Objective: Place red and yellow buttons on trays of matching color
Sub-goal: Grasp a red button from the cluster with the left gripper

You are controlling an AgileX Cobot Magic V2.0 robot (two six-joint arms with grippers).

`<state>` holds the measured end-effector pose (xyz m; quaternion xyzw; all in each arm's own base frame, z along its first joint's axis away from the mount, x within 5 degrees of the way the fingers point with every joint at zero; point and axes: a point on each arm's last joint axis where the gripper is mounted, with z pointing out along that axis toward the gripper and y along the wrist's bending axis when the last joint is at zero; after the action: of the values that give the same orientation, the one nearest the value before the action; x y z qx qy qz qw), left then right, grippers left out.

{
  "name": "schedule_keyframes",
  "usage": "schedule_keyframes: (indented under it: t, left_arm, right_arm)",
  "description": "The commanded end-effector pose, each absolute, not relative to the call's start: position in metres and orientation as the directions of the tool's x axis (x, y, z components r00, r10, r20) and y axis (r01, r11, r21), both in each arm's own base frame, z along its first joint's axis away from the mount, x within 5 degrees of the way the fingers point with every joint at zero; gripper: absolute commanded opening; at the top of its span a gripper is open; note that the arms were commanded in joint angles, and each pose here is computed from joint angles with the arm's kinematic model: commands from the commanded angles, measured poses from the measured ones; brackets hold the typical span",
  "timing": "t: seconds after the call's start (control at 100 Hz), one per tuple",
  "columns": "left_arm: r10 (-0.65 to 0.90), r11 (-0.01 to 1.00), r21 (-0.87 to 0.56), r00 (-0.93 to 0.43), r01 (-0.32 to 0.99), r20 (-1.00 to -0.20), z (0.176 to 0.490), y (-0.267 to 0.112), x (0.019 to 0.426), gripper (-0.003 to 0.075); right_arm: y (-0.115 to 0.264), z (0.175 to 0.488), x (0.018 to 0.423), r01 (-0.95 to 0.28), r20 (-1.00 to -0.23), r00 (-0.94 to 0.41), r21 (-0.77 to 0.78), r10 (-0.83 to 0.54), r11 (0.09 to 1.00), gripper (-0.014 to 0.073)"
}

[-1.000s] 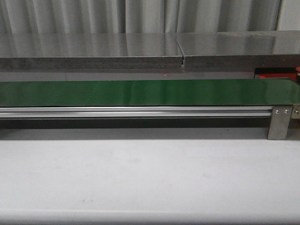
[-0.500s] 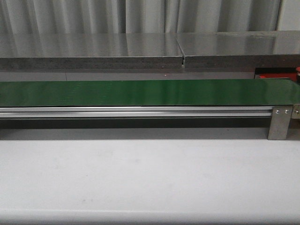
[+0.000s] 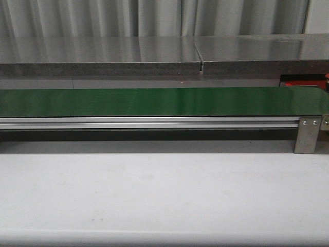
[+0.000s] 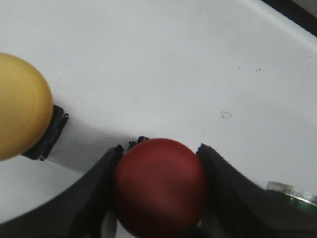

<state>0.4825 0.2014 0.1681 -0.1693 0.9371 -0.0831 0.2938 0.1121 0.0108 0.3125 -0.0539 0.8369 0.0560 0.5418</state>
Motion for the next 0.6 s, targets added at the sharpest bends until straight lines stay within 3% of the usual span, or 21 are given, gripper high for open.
schedule_keyframes:
  t: [0.0, 0.18, 0.37, 0.59]
  left_arm:
    - [-0.357, 0.934, -0.265, -0.696, -0.242, -0.623, 0.226, 0.199, 0.482, 0.0076]
    - [-0.328, 0.945, -0.252, -0.662, -0.210, -0.675, 0.269, 0.194, 0.474, 0.0009]
    - [-0.288, 0.958, -0.232, -0.616, -0.171, -0.733, 0.328, 0.182, 0.453, 0.0008]
    - [-0.236, 0.969, -0.225, -0.641, -0.100, -0.730, 0.363, 0.155, 0.435, 0.0008]
  right_arm:
    - [0.009, 0.326, 0.114, -0.132, -0.943, -0.331, 0.023, -0.022, 0.991, -0.0117]
    - [0.009, 0.326, 0.114, -0.132, -0.943, -0.331, 0.023, -0.022, 0.991, -0.0117]
    - [0.009, 0.326, 0.114, -0.132, -0.943, -0.331, 0.023, -0.022, 0.991, -0.0117]
    - [0.009, 0.326, 0.114, -0.132, -0.943, -0.331, 0.023, -0.022, 0.991, -0.0117]
